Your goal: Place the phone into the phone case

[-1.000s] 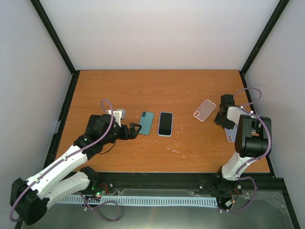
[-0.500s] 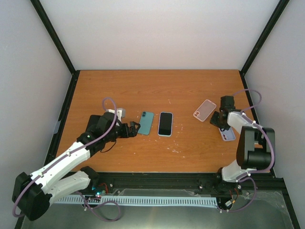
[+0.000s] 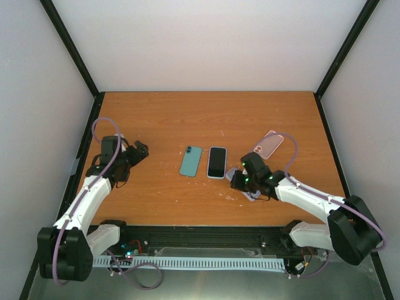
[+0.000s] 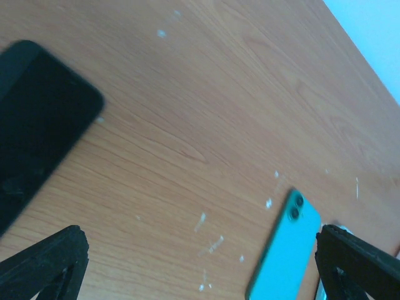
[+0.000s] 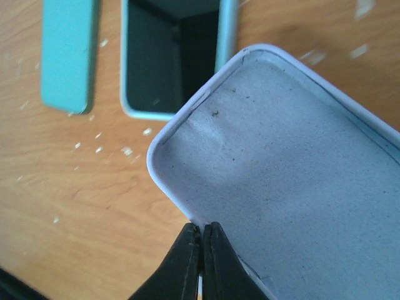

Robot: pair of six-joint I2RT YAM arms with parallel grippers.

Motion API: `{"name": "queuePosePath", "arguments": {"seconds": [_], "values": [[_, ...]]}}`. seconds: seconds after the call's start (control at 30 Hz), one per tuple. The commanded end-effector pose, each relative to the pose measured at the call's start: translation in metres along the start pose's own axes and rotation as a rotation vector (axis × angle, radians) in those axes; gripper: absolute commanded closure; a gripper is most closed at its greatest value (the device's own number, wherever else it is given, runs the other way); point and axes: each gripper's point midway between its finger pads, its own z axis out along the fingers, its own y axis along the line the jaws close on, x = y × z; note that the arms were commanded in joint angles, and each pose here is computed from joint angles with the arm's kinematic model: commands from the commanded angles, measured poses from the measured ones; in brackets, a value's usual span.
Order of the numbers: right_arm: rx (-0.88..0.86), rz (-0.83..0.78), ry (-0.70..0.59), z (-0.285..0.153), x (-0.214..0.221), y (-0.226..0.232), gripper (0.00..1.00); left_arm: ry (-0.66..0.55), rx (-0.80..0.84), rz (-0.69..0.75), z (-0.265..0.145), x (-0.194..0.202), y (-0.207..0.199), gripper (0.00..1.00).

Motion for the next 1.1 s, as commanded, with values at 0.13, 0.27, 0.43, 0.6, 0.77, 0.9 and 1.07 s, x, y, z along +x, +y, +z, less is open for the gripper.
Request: {"name": "queuePosePath", "arguments": {"seconds": [0.13, 0.27, 0.43, 0.6, 0.77, 0.9, 1.07], "values": [[-0.164, 0.096, -0.012, 0.027, 0.027, 0.08, 0.97, -0.163, -0.111, -0.318, 0.001, -0.059, 0.06, 0.01], [-0.234, -0.033, 0.019, 0.048, 0.043, 0.128, 0.97, -0.192, -0.163, -0.39, 0.005, -0.075, 0.085, 0.0], [-0.172, -0.118, 0.086, 0.077, 0.064, 0.147, 0.97, -0.187, -0.209, -0.432, 0.014, -0.08, 0.102, 0.0], [-0.175, -0.158, 0.064, 0.086, 0.062, 0.156, 0.97, -0.183, -0.238, -0.412, 0.024, -0.086, 0.107, 0.01], [-0.249, -0.39, 0.168, 0.094, 0.086, 0.173, 0.97, -0.16, -0.238, -0.45, 0.035, -0.088, 0.109, 0.01], [-0.244, -0.638, 0.25, 0.096, 0.112, 0.167, 0.97, -0.156, -0.262, -0.468, 0.043, -0.095, 0.112, 0.0], [-0.307, -0.894, 0.338, 0.078, 0.144, 0.151, 0.97, -0.127, -0.274, -0.447, 0.06, -0.103, 0.115, 0.0]]}}
